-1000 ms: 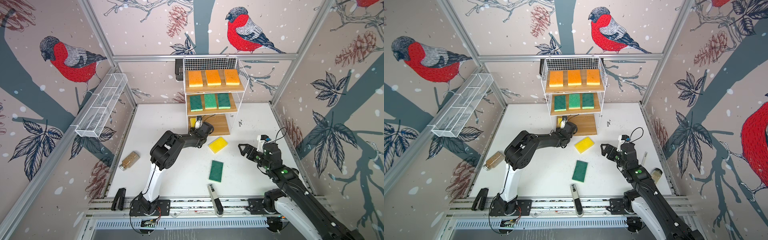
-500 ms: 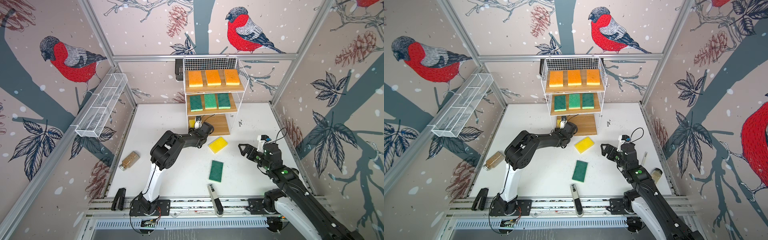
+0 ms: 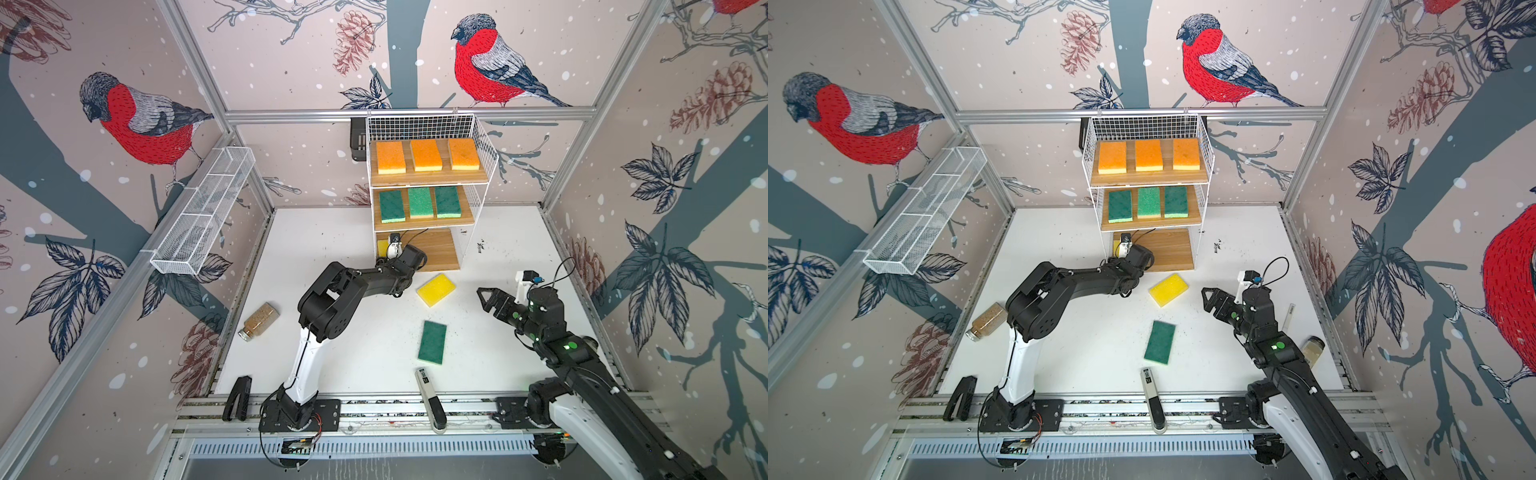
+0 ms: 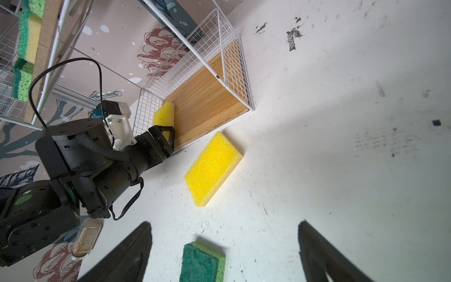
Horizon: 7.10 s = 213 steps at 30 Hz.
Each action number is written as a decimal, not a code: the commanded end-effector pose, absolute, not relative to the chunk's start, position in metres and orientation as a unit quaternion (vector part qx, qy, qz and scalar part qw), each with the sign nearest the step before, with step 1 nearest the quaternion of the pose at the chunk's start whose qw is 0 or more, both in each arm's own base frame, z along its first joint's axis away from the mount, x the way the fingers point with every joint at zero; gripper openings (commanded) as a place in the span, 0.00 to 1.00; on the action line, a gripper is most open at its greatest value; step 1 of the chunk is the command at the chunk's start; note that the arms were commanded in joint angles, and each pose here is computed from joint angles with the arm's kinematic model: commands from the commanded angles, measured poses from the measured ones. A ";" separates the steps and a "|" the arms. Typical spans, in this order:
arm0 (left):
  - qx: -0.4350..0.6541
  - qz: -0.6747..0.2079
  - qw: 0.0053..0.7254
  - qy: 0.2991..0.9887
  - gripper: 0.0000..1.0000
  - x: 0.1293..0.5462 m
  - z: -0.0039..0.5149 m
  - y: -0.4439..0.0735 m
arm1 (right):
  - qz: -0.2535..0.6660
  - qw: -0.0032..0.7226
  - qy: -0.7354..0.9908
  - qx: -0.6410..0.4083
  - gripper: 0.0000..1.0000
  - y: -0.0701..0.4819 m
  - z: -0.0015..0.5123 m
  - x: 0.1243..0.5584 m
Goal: Place and organize the cleaning sponges onto the shelf
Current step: 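Lower the yellow sponge onto the bottom shelf with the left gripper, then open the left gripper to release the yellow sponge on the bottom shelf, then withdraw the left gripper from the shelf while the right gripper moves over the green sponge, then lower the right gripper and close it on the dark green sponge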
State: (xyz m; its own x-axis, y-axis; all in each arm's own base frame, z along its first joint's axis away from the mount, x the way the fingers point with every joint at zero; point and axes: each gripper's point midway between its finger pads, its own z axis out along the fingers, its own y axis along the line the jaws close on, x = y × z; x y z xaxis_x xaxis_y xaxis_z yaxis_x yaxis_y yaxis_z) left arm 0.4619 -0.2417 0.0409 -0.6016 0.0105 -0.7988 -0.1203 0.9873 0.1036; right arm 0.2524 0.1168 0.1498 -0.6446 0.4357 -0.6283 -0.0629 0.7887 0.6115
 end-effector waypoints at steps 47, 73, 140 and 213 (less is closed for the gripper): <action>-0.002 0.084 0.404 0.911 0.74 0.460 0.024 -0.241 | 0.302 0.413 0.852 0.111 0.93 0.113 0.151 0.248; 0.004 0.019 0.426 0.905 0.82 0.442 0.065 -0.258 | 0.292 0.419 0.852 0.116 0.93 0.108 0.150 0.245; -0.032 -0.142 0.427 0.892 0.86 0.247 0.141 -0.145 | 0.053 0.198 0.976 0.070 0.90 0.265 0.038 0.122; -0.073 -0.152 0.391 0.905 0.86 0.241 0.109 -0.143 | 0.014 0.192 0.980 -0.043 0.80 0.250 0.006 0.136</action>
